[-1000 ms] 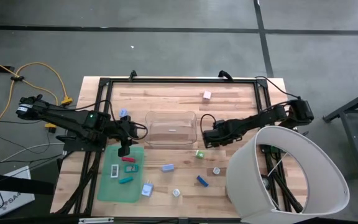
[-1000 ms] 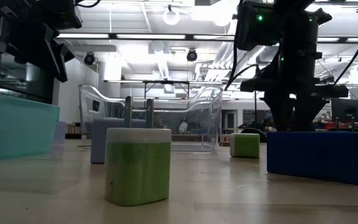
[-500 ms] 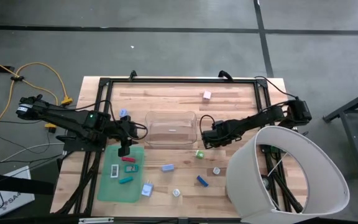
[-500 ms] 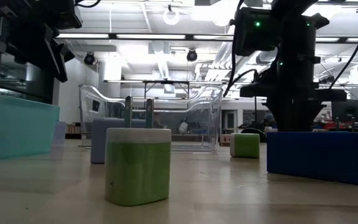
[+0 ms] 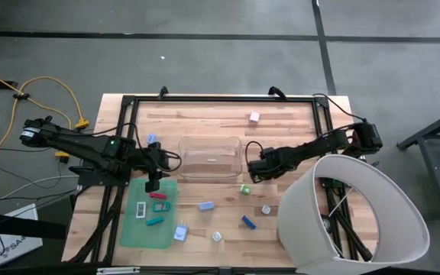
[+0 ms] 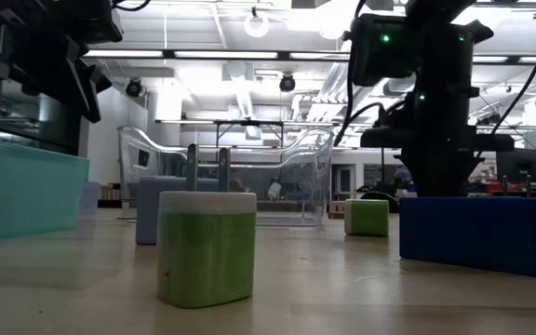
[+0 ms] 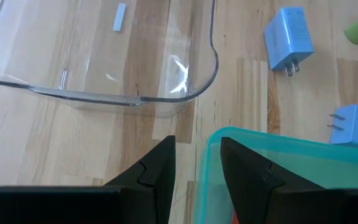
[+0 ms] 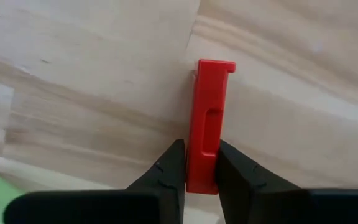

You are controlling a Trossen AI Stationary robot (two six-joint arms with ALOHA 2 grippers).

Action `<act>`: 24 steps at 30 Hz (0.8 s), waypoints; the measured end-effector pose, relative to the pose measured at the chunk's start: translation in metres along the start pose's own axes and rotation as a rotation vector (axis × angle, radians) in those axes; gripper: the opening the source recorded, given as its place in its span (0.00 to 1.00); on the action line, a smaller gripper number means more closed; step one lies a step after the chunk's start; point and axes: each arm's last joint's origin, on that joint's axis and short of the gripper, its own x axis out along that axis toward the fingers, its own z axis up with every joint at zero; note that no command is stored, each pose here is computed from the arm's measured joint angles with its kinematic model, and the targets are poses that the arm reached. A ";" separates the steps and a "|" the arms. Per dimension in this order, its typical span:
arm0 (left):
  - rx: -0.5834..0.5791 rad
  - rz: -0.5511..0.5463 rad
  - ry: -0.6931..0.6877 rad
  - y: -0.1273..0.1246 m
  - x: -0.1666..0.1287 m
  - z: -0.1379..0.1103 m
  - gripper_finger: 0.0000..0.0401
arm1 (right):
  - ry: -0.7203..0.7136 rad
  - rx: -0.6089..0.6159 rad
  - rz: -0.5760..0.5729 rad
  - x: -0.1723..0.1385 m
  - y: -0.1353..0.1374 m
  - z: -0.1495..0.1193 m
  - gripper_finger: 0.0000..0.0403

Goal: Pick & Place Office items
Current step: Put the red digital clock into the green bin

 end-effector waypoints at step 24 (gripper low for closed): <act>0.122 -0.158 -0.179 -0.008 -0.002 0.018 0.31 | -0.268 -0.314 0.371 -0.078 -0.034 0.059 0.14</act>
